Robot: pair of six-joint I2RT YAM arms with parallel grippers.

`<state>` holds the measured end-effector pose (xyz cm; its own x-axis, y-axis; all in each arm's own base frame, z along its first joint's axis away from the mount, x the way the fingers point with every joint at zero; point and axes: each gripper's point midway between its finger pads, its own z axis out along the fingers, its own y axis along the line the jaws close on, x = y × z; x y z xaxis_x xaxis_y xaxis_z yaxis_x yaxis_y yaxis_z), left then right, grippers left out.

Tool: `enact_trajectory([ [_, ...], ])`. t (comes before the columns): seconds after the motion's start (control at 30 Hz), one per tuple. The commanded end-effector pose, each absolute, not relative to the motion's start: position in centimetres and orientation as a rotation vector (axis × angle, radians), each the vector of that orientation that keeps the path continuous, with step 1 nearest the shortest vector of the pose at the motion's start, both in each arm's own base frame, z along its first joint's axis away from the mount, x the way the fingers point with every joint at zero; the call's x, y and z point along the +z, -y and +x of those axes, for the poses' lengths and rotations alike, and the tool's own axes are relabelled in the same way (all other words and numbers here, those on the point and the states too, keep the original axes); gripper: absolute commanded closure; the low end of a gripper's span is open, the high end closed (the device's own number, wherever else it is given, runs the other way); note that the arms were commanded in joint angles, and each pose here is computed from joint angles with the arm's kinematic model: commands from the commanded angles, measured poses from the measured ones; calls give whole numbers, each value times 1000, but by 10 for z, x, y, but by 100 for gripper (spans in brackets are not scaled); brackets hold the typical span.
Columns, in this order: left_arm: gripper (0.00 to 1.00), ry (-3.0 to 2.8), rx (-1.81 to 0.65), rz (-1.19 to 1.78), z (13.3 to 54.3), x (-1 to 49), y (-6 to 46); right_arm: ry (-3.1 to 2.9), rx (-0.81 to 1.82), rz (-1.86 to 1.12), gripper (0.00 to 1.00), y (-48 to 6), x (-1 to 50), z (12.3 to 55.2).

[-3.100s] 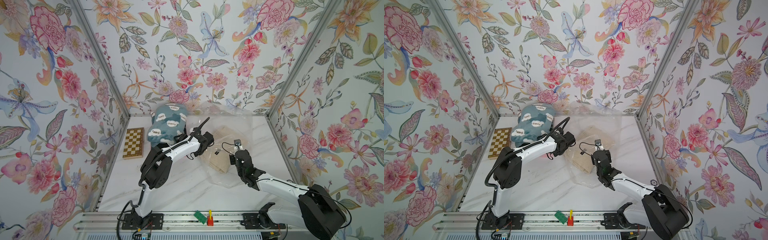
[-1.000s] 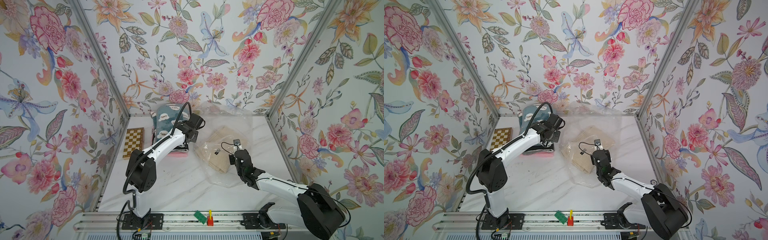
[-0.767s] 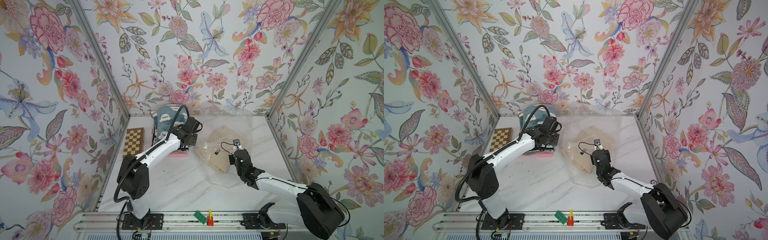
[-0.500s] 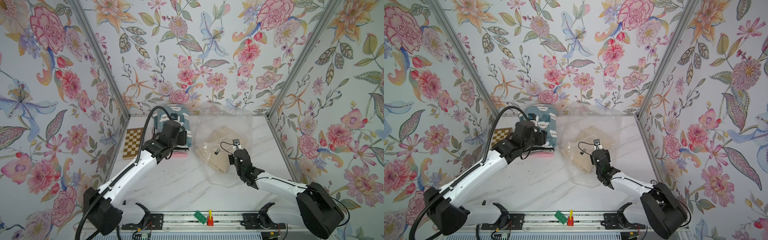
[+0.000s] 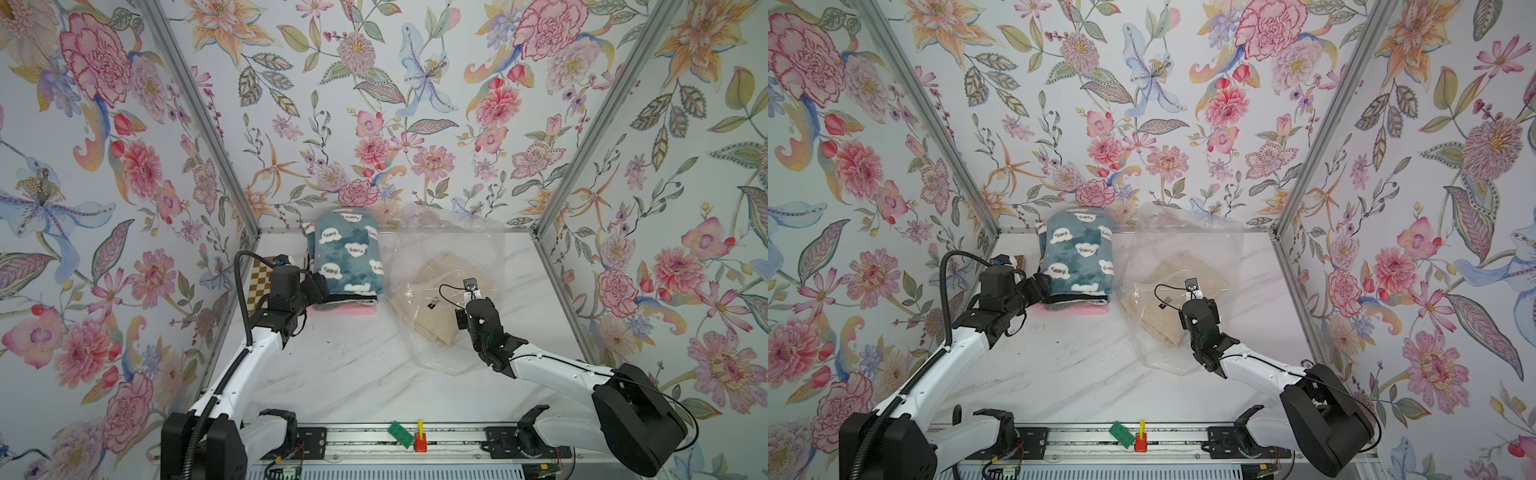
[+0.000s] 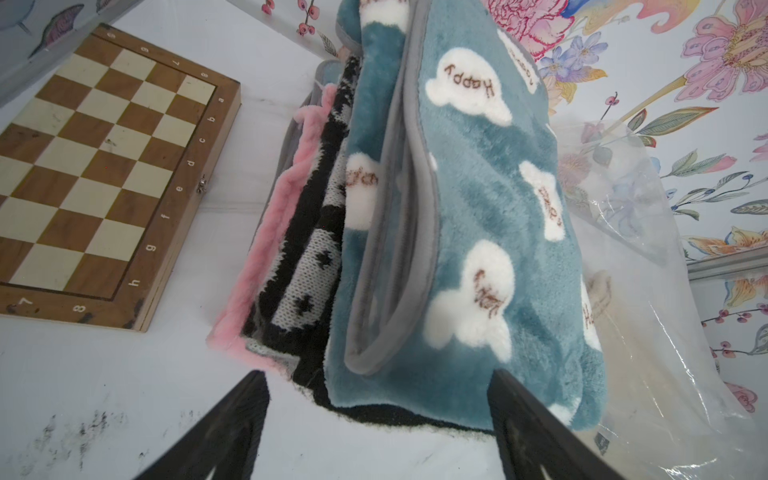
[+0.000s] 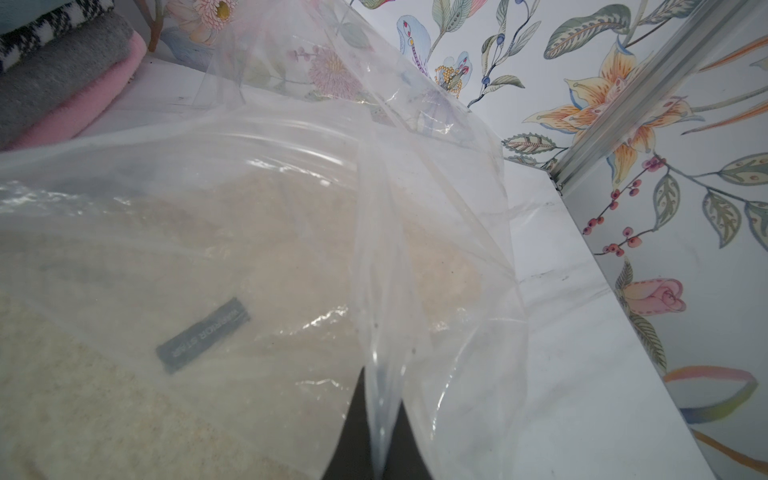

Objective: Take the blanket out of the vacuum bag
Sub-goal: Place the blanket at the center of the board.

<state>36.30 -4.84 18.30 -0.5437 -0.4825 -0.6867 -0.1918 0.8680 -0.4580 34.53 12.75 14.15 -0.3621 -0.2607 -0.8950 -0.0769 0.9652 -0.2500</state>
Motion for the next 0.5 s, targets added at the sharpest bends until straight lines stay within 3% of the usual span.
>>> enact_trajectory([
  [0.0, 14, -2128, -558, -511, 368, 176, 59, -1926, -190, -253, 100, -133, 148, 349],
  [0.13, 14, -2104, -675, -496, 374, 170, 72, -1927, -187, -257, 100, -134, 148, 349],
  [0.3, 20, -2109, -680, -507, 379, 163, 73, -1927, -191, -258, 100, -134, 148, 349],
  [0.37, 30, -2111, -669, -513, 380, 163, 71, -1927, -191, -258, 100, -134, 148, 349],
  [0.47, 58, -2102, -648, -515, 381, 169, 68, -1926, -190, -260, 100, -135, 148, 349],
])
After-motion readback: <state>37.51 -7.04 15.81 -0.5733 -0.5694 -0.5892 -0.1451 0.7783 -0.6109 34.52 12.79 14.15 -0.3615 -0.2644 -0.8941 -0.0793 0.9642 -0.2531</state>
